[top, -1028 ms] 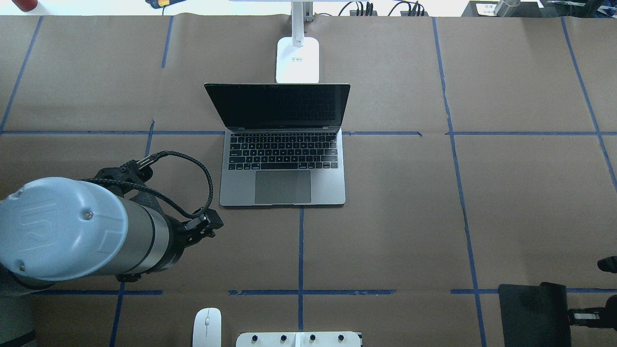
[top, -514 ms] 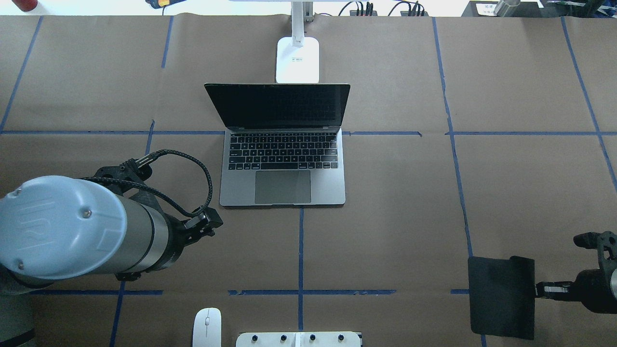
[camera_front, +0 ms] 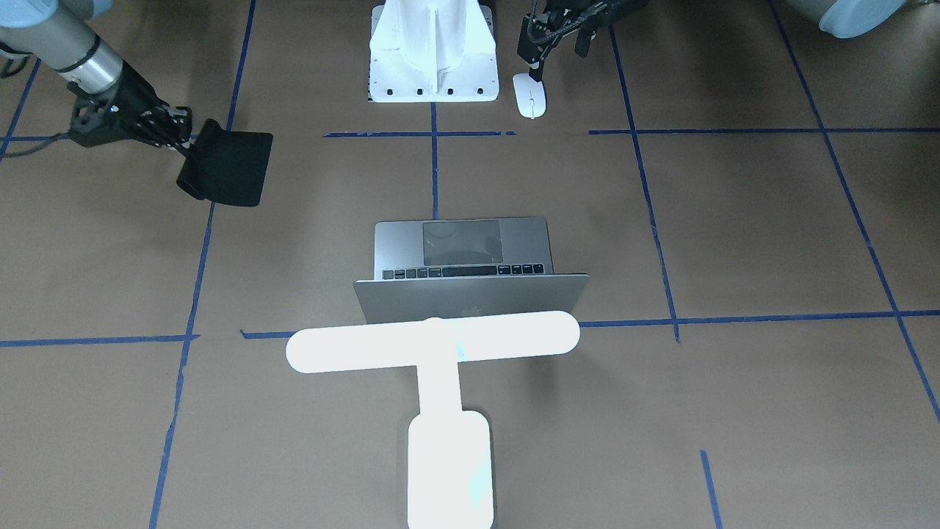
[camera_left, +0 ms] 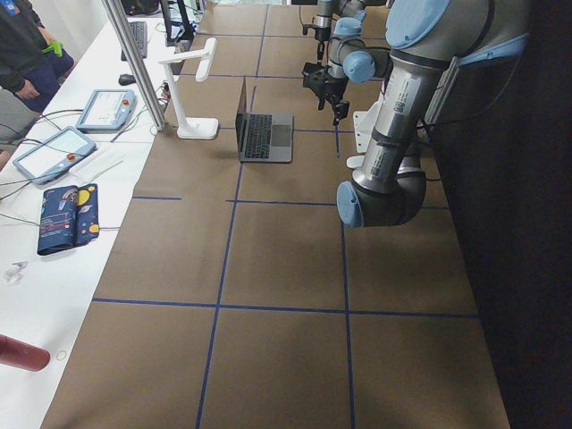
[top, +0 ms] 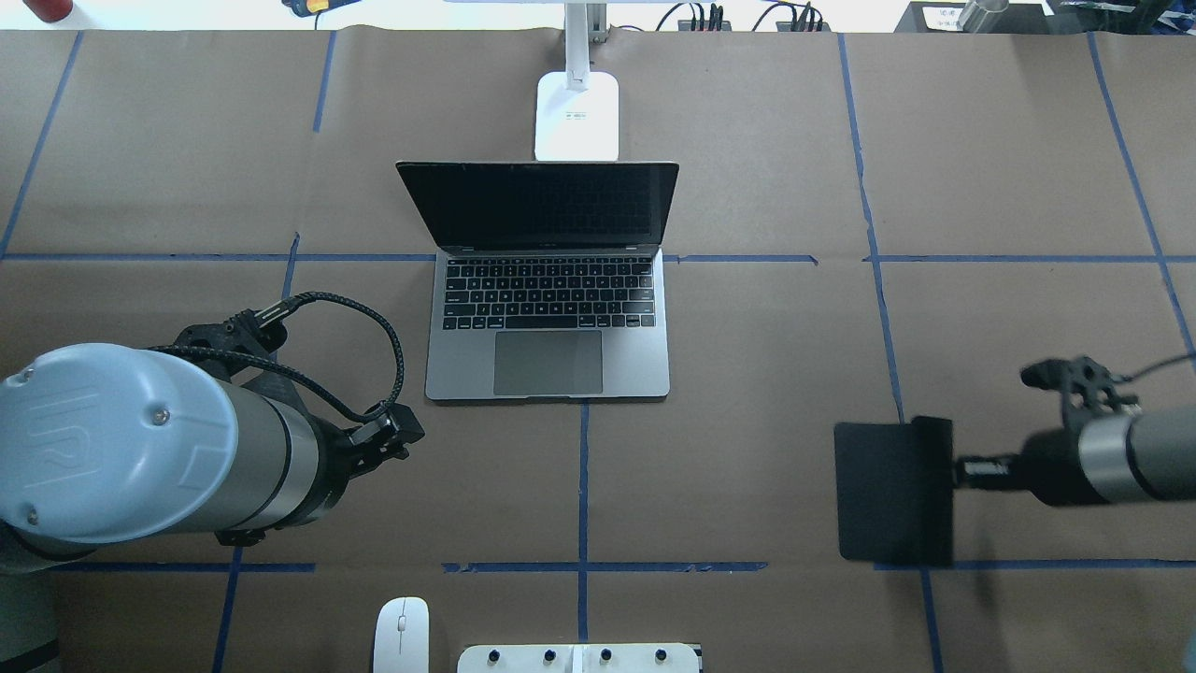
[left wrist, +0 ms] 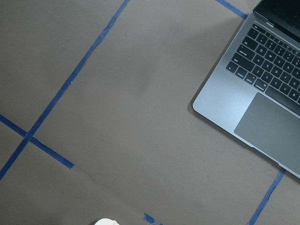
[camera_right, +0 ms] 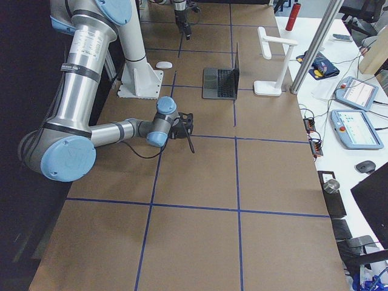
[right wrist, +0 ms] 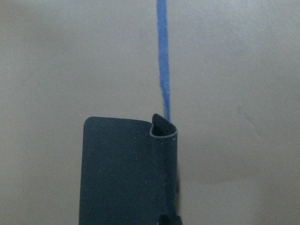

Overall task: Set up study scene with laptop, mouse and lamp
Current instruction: 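Carry the mouse pad with the right gripper beside the laptop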

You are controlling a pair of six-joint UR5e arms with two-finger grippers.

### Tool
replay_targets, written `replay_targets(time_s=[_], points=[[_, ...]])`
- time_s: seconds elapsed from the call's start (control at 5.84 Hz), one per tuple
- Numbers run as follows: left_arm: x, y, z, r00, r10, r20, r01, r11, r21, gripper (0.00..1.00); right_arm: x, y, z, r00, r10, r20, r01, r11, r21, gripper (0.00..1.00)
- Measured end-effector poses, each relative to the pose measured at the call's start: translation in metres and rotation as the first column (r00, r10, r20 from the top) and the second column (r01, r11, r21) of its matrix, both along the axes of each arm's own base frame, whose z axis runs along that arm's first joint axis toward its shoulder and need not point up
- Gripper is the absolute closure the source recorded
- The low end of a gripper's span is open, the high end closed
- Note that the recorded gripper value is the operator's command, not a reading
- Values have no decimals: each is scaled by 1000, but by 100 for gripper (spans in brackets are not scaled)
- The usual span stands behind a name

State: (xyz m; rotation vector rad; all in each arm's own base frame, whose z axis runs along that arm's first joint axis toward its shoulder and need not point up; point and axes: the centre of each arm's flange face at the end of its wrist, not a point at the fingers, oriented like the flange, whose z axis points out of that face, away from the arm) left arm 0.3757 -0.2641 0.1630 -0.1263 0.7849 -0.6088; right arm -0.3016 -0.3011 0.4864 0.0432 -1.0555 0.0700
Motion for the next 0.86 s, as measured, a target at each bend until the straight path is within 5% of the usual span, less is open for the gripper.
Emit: replay_targets(time_s=[0.86], points=[[-3, -4, 1, 1000, 0, 3, 0, 1000, 9, 0, -104, -136, -145, 991, -15, -131, 20, 999, 39, 100]])
